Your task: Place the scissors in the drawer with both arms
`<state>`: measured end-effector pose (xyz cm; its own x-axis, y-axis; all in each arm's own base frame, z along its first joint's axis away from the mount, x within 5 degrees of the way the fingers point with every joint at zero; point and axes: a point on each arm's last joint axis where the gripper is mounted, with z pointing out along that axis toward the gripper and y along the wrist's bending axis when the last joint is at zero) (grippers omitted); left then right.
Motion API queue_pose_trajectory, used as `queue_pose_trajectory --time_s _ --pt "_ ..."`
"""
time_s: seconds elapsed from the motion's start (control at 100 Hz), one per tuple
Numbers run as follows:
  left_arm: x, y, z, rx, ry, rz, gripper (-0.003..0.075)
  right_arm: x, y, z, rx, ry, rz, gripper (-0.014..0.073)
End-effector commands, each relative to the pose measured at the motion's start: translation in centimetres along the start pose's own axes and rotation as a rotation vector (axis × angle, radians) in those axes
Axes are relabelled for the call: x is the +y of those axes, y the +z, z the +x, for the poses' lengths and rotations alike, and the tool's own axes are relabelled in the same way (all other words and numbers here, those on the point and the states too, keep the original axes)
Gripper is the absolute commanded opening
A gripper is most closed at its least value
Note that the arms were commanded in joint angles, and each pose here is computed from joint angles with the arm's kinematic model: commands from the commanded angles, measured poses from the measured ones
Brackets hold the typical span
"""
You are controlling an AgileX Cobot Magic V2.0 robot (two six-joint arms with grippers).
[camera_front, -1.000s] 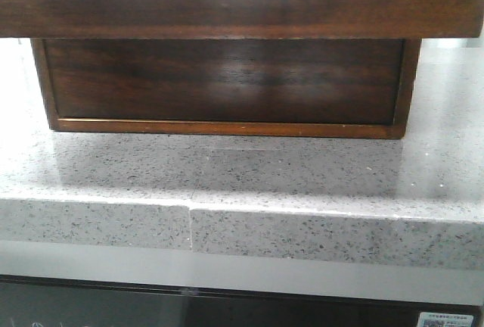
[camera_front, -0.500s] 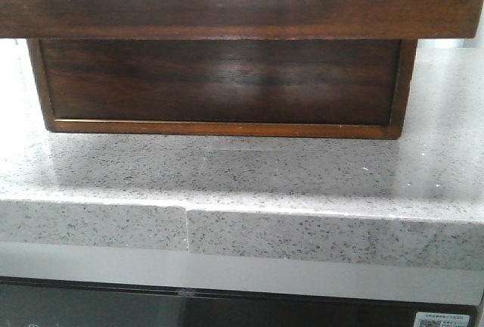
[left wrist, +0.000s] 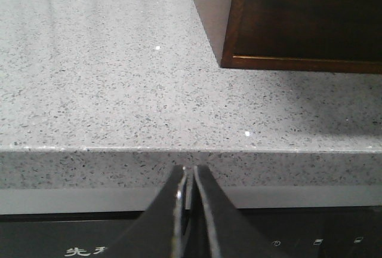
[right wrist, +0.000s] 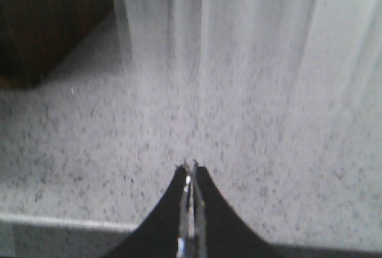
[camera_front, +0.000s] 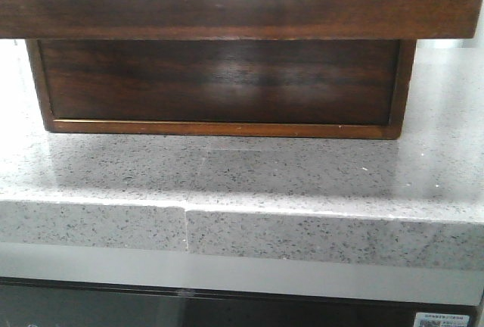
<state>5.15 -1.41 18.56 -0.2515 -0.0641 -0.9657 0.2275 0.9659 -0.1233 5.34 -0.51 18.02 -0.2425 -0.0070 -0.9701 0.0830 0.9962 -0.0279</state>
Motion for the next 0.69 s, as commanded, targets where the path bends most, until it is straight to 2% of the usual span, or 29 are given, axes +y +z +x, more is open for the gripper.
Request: queue_pose_trajectory --time_s 0.0,0.68 --pt "-0.04 -0.01 0.24 -0.047 -0.021 0.017 -0.002 0.0 0.15 0.8 -0.011 -0.001 0.005 -0.0045" --pt "-0.04 -0.01 0.24 -0.047 -0.021 0.017 -0.002 0.0 0.15 0.73 -0.019 -0.001 0.005 -0.0045"
